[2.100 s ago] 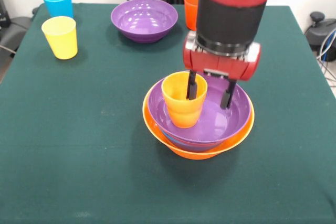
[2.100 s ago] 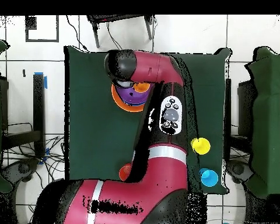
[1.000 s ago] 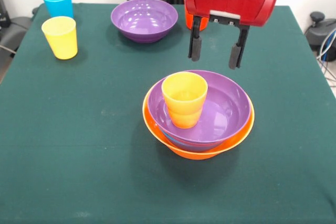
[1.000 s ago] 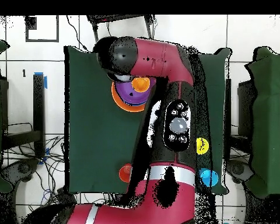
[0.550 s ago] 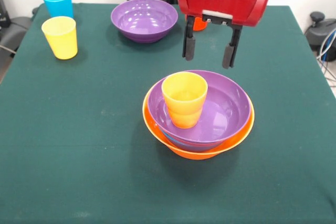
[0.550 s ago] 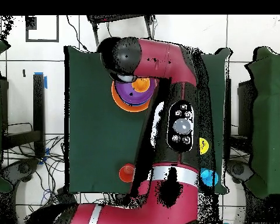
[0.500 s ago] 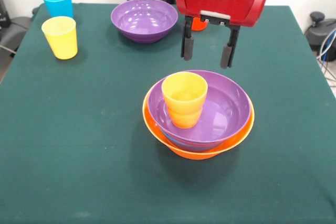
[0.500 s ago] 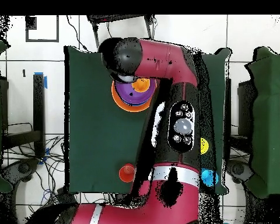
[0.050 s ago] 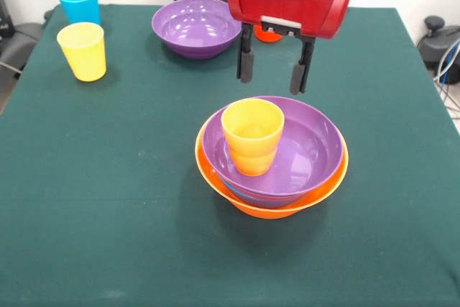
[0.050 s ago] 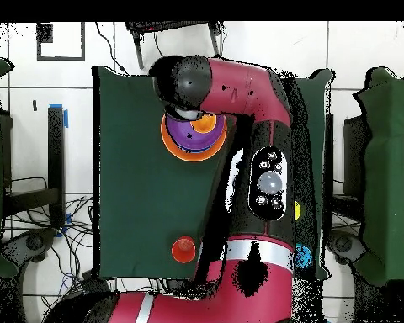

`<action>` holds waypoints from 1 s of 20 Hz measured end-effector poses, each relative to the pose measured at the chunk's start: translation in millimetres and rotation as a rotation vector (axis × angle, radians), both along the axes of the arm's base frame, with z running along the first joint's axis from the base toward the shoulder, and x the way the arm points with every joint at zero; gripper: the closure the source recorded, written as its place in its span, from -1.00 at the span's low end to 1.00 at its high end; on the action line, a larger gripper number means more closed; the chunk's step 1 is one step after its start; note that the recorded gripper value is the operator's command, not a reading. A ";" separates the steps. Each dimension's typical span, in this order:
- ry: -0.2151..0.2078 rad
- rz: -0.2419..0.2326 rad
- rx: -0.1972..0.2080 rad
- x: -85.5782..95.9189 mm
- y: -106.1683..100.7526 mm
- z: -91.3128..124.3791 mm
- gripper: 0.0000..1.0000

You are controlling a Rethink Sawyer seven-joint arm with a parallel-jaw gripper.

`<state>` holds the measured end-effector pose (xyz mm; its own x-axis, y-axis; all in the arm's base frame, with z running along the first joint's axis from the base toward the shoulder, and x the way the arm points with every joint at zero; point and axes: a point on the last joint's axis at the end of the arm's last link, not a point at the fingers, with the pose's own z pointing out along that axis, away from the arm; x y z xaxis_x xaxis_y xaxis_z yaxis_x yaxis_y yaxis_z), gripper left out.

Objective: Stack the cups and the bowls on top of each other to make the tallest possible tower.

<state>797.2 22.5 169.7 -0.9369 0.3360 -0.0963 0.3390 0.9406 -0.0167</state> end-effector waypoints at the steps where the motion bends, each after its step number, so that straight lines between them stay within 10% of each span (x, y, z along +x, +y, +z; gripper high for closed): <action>1: 0.000 0.000 0.000 0.0 -0.3 0.0 -1.00; 20: 0.004 0.005 -0.002 -0.9 2.6 -2.9 -1.00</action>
<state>796.3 25.1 166.9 -0.9390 0.3310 -0.0929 0.3341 0.9423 -0.0199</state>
